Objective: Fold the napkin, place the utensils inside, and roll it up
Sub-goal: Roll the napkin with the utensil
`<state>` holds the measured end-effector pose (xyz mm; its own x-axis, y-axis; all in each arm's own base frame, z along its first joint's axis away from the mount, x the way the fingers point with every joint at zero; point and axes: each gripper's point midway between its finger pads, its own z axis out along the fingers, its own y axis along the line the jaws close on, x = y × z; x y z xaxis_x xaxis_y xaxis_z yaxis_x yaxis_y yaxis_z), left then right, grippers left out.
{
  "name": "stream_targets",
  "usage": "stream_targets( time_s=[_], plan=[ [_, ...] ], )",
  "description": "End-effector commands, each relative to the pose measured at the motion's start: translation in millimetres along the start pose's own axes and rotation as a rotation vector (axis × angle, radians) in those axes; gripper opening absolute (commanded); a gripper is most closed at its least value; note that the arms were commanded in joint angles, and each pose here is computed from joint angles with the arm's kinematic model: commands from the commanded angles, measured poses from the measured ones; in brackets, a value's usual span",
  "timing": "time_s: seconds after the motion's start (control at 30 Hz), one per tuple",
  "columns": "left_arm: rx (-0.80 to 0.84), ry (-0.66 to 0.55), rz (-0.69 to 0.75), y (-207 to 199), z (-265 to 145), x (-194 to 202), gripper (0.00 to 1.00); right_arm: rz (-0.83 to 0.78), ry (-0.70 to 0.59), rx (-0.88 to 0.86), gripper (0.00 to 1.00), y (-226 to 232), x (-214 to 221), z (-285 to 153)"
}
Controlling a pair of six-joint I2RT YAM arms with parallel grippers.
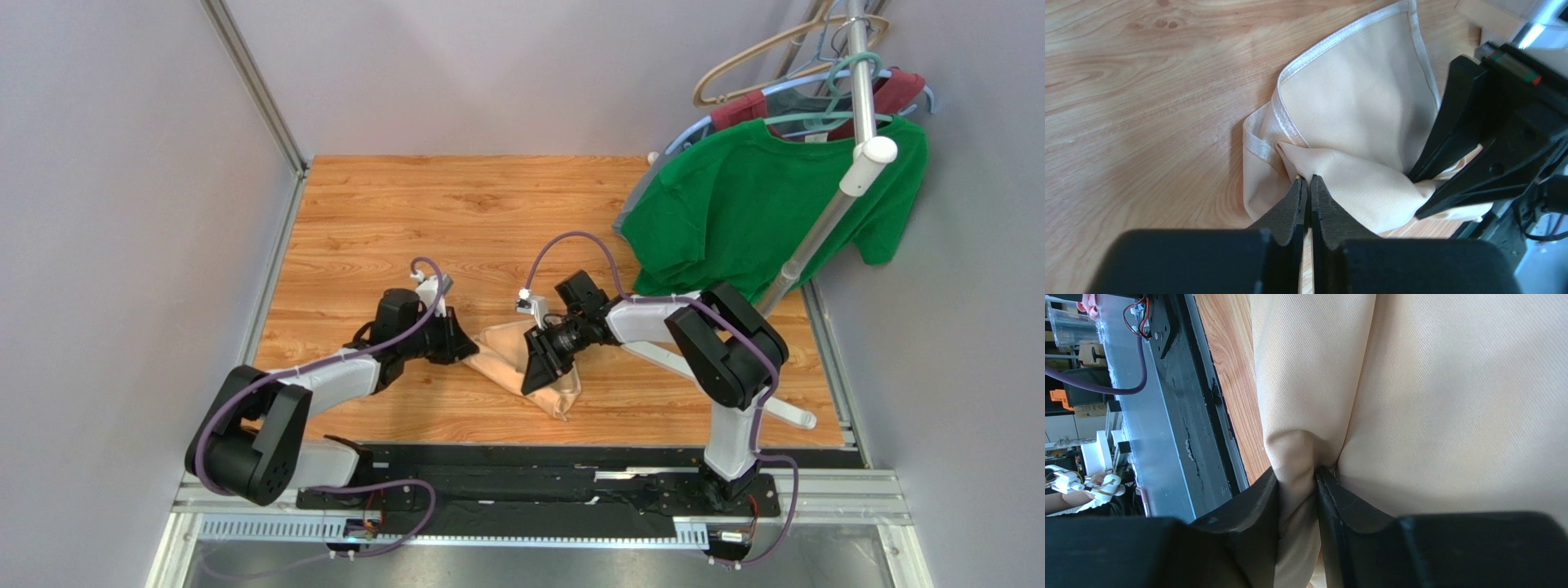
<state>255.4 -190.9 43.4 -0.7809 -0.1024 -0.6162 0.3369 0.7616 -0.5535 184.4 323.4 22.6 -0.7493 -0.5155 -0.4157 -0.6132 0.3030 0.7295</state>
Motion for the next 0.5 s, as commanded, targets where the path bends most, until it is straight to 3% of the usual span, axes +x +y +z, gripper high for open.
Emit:
stream_targets(
  time_s=[0.0,0.03,0.17,0.2,0.47],
  plan=[
    [0.017,0.015,0.026,-8,4,-19,0.00,0.116,0.149,0.201,0.39,-40,54,-1],
    [-0.004,0.039,0.026,-4,6,-17,0.00,0.116,0.150,0.204,0.46,-39,53,-2],
    [-0.072,0.143,0.004,7,7,-8,0.00,0.088,0.122,0.224,0.56,-33,38,-9],
    [-0.086,0.165,-0.006,8,6,-8,0.00,0.083,0.115,0.226,0.63,-31,34,-11],
    [-0.078,0.237,-0.036,7,11,-1,0.00,0.015,0.036,0.355,0.73,-25,5,-35]
  ],
)
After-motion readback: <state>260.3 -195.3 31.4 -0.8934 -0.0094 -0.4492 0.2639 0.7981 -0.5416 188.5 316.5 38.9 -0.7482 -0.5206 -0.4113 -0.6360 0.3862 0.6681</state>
